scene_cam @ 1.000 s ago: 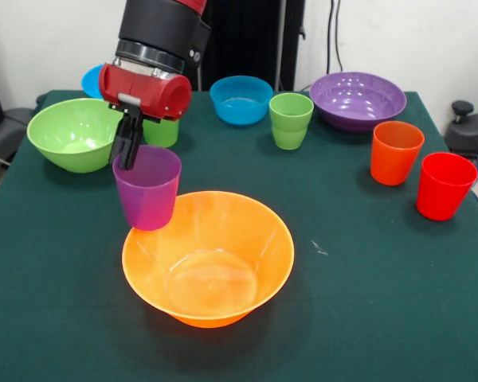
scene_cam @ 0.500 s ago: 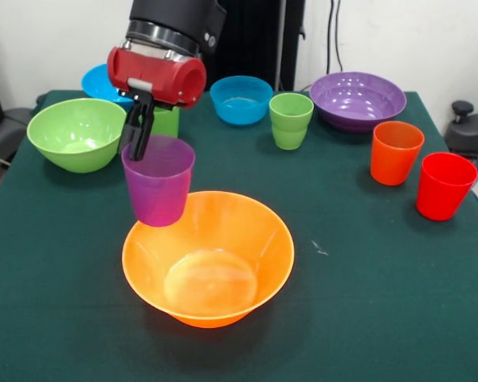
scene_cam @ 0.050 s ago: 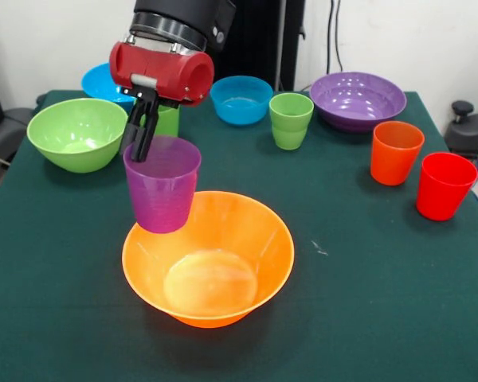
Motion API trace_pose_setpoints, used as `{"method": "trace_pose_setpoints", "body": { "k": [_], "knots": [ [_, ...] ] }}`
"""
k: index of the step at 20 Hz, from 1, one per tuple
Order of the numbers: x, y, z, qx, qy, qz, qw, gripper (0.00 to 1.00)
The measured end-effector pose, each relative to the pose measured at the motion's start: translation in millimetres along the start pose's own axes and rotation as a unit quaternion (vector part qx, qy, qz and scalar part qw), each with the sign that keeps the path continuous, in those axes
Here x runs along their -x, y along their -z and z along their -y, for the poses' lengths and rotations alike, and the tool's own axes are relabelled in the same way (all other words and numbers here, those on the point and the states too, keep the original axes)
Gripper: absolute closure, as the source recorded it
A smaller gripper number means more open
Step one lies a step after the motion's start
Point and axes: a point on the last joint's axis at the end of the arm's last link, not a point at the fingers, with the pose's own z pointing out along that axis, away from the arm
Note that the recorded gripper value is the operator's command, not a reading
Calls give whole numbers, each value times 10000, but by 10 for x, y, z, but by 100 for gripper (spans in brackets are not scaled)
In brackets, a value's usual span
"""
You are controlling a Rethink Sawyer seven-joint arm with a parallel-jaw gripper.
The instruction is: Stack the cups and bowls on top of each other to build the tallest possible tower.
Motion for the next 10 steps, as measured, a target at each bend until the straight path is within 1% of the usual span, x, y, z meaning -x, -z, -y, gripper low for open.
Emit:
{"method": "trace_pose_setpoints", "body": {
  "k": [4,7,9,10],
  "knots": [
    [-32,-89,-5,-34,-33,-23,10000,100],
    [-101,-172,12,-73,-44,-80,9999,100],
    [-181,-247,27,-111,-45,-138,9998,100],
    [-255,-311,39,-145,-49,-186,9997,100]
  ]
}}
